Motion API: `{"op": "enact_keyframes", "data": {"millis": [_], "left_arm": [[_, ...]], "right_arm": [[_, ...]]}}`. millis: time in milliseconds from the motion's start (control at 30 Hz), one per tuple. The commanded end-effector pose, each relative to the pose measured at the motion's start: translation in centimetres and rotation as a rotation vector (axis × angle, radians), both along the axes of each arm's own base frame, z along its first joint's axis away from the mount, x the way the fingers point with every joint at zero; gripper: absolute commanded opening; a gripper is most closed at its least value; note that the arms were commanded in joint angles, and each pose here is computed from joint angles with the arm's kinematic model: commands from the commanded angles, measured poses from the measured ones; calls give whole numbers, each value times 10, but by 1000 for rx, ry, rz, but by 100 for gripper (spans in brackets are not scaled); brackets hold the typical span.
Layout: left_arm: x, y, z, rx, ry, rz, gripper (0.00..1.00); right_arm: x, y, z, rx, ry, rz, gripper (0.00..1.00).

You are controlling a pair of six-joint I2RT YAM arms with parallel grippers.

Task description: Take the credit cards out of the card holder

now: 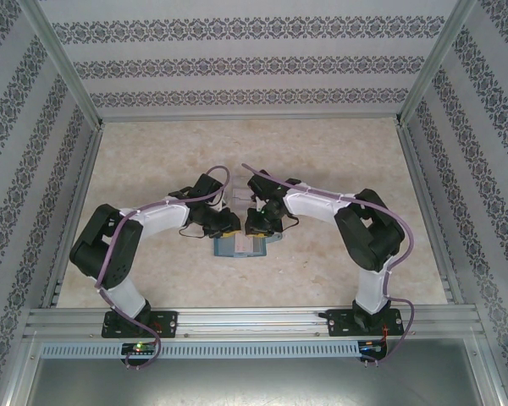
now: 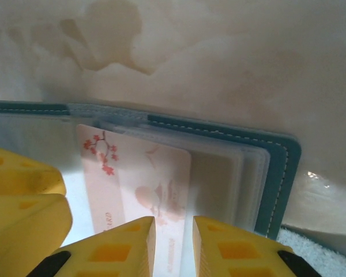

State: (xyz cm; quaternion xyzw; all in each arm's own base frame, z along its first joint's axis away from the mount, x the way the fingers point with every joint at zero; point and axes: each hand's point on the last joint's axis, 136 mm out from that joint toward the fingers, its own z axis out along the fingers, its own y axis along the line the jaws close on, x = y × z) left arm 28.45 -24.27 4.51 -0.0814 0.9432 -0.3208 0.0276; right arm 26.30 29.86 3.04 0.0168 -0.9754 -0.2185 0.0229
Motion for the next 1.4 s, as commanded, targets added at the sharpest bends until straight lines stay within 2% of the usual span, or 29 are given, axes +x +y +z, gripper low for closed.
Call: {"op": "enact_keyframes", "data": {"millis": [0,433,600,733,1067,1367], "left_arm": [[1,1,-8,-28,22,13,26],[-1,-1,-24,-54,51,11,29],[5,-11,-15,-131,21,11,26],[5,-12,-15,-147,26,17,21],[-1,-4,-15,-106,41,13,11],[-9,9,-13,-51,44,7,9]], "right_arm": [[-6,4,-10,-6,34,13,24],[-9,-3,-19,-37,53,11,24],[-8,-2,-20,-36,55,11,24],[-9,-3,-21,-38,59,9,24],[-5,-6,-21,-39,56,5,24],[-1,-15,-20,-47,52,-6,24]]}}
